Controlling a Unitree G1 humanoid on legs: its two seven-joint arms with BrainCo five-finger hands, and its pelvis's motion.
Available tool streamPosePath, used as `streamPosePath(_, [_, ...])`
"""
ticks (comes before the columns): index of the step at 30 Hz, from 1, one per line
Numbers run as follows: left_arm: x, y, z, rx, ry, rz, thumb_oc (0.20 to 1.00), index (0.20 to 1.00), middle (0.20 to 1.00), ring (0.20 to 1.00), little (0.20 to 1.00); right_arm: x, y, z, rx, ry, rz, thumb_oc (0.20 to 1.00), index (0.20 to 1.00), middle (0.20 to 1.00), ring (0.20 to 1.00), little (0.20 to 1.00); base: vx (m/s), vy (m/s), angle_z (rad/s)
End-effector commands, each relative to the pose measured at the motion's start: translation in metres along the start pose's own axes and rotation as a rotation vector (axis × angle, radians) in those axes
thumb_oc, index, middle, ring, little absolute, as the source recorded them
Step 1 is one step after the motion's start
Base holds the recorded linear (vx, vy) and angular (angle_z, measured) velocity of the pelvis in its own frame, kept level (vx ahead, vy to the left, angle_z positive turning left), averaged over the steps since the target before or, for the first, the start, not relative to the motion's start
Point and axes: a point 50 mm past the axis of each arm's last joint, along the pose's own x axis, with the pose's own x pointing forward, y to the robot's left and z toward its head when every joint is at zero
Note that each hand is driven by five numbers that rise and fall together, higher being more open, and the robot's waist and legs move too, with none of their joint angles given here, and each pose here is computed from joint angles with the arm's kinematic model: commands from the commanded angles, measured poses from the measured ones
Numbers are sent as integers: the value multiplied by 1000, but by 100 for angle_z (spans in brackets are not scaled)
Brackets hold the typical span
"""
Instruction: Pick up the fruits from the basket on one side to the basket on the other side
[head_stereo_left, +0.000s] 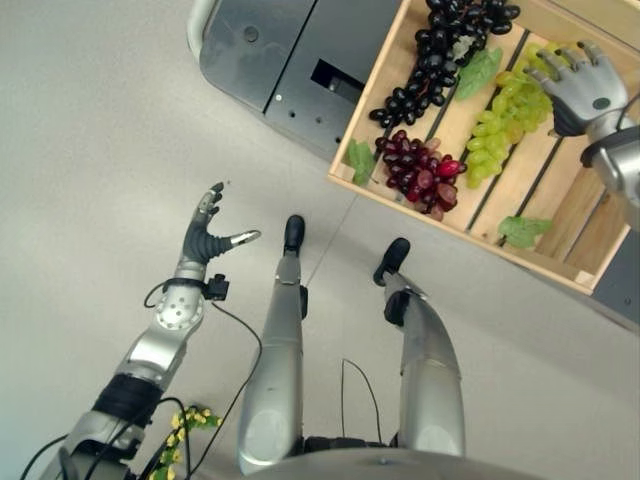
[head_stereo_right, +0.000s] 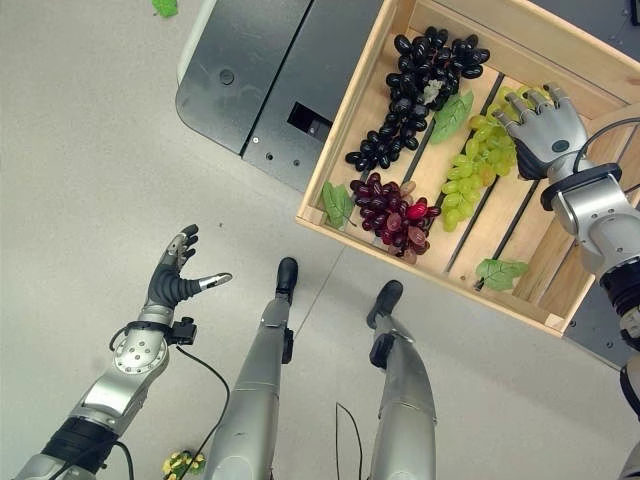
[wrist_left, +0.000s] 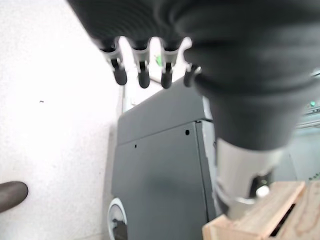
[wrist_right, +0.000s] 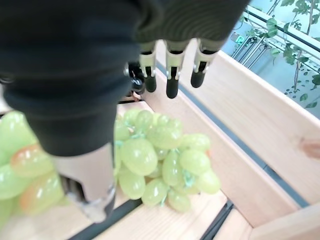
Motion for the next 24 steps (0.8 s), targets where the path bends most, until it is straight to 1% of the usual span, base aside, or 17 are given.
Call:
streamPosePath(1, [-7, 0, 11, -8, -80, 3, 1000, 1000, 1000, 1000, 1000, -4, -19, -40, -47, 120, -87, 1000, 1000, 1000, 1000, 1000, 0, 0, 0])
streamPosePath(7, [-7, 0, 12, -12, -83, 2, 1000, 1000, 1000, 1000, 1000, -4, -18, -39, -52, 108, -82, 1000, 1000, 1000, 1000, 1000, 0, 0, 0])
streamPosePath(18, [-8, -1, 11, -15, -75, -1, 1000, 1000, 1000, 1000, 1000, 3, -13, -21, -41, 58, -30, 1000, 1000, 1000, 1000, 1000, 0, 0, 0])
streamPosePath(24, [-8, -3, 10, -23, -69, -3, 1000, 1000, 1000, 1000, 1000, 8, -15, -11, -14, 39, -36, 1000, 1000, 1000, 1000, 1000, 0, 0, 0])
